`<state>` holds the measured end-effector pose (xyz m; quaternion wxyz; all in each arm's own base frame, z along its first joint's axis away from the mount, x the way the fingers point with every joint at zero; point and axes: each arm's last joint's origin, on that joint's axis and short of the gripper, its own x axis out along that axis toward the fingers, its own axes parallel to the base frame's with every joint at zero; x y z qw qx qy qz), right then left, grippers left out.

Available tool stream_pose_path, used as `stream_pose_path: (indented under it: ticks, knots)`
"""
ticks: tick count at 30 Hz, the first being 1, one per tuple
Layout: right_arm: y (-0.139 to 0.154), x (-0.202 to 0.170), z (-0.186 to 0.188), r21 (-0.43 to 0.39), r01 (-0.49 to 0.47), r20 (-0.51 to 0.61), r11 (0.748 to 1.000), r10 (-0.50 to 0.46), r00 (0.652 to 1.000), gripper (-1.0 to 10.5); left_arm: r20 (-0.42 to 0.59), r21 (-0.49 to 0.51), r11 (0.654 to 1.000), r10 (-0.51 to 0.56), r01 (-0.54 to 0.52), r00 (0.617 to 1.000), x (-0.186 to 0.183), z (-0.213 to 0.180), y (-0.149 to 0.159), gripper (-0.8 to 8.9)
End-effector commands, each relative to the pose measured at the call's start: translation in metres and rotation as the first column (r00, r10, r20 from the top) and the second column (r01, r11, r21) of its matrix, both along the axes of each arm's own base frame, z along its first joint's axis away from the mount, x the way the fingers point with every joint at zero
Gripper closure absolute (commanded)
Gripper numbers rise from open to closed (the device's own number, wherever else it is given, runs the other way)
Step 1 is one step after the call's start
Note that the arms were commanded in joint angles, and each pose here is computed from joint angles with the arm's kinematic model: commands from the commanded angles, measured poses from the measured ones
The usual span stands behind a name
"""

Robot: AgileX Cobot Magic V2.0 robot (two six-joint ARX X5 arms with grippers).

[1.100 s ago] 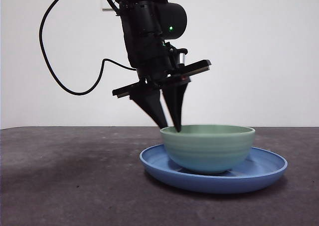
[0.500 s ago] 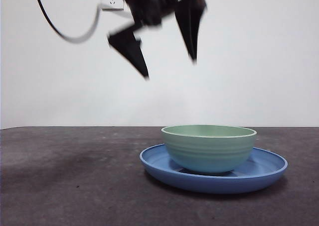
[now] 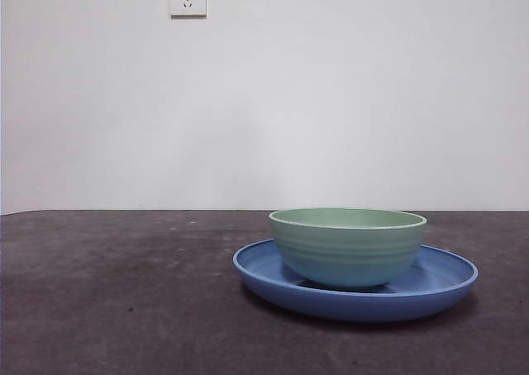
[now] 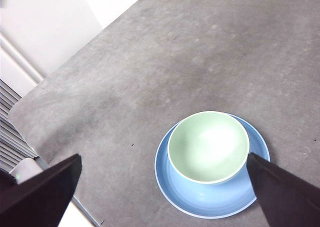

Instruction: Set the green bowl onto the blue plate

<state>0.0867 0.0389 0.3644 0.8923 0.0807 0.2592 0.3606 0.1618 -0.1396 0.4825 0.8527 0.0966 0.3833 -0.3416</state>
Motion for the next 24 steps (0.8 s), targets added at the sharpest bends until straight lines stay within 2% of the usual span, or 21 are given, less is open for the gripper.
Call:
stream_pose_path:
  ticks: [1,6,13,19,24]
  knots:
    - [0.0,-0.001,0.006,0.013,-0.002,0.014,1.0,0.002,1.0,2.9,0.072,-0.035,0.999,-0.021,0.024,0.997,-0.023,0.003,0.019,2.15]
    - [0.0,-0.001,0.006,0.013,-0.002,0.013,1.0,0.002,1.0,2.9,0.145,-0.094,0.995,-0.015,0.029,0.989,-0.054,-0.023,0.045,2.15]
    - [0.0,-0.001,0.005,0.011,-0.002,0.007,1.0,0.002,1.0,2.9,0.21,-0.155,0.987,0.0,0.033,0.978,-0.09,-0.085,0.075,2.15]
    - [0.0,-0.002,0.005,0.009,-0.001,0.0,1.0,0.001,1.0,2.9,0.172,-0.235,0.972,0.064,-0.022,0.983,-0.111,-0.124,0.093,2.15]
    - [0.0,-0.002,0.005,0.009,-0.002,0.0,1.0,0.002,1.0,2.9,0.199,-0.276,0.961,0.078,-0.02,0.977,-0.12,-0.126,0.101,2.16]
